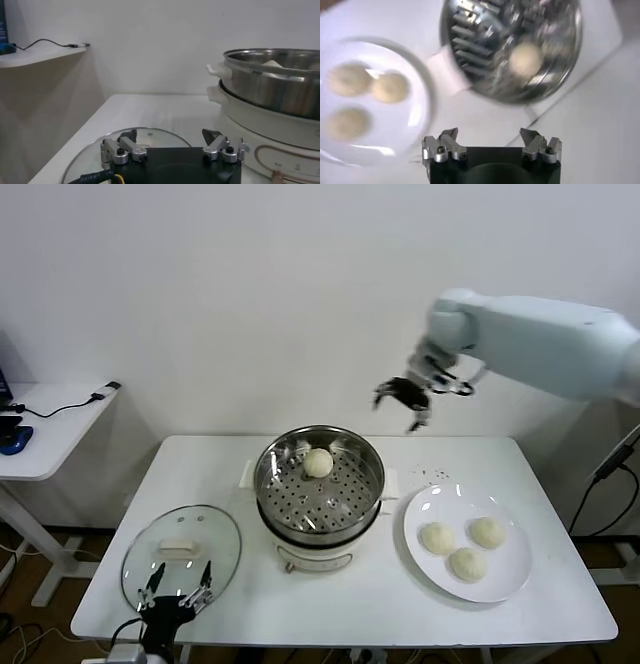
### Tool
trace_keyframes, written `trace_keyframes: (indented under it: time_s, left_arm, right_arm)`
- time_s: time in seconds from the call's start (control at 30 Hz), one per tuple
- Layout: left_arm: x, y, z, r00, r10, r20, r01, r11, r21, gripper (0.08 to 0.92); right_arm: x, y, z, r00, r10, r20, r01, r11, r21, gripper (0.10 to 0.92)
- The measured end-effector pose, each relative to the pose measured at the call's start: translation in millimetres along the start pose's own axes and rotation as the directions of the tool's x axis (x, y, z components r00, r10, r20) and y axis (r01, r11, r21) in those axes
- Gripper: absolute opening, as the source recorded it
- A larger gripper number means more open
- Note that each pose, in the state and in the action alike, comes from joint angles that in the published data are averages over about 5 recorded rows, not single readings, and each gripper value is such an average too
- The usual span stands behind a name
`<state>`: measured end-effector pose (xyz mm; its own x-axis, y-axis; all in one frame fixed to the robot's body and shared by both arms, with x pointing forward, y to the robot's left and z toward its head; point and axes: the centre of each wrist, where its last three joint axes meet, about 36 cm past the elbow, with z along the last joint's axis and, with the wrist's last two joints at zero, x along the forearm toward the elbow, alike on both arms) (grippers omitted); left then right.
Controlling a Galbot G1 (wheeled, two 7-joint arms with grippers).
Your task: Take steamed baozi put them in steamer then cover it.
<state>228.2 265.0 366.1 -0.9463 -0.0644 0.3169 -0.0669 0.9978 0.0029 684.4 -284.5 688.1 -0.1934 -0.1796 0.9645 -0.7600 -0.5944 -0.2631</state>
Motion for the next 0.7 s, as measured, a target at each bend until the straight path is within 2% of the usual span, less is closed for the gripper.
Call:
trace_keyframes:
  time_s: [0.13,0.33,0.7]
  left_arm:
    - [0,-2,0,1.0000,0.002,0.001,-0.002,1.000,0.003,0.823]
    - [0,-2,-1,1.0000,0.001,0.005,-0.001,1.000,0.005,0.823]
    - [2,-1,1,1.0000,-0.008,0.005,0.008,1.000,0.008,0.823]
  right_arm:
    - [-20,48,9,1.000,-0.023,0.017,0.026,0.980,-0.195,0.823]
    - [-56,97,9,0.998,-0.058,0.031,0.065,0.915,-0.399,0.823]
    - [-133,137,-3,0.994,-0.097,0.043,0.104,0.812,-0.574,0.823]
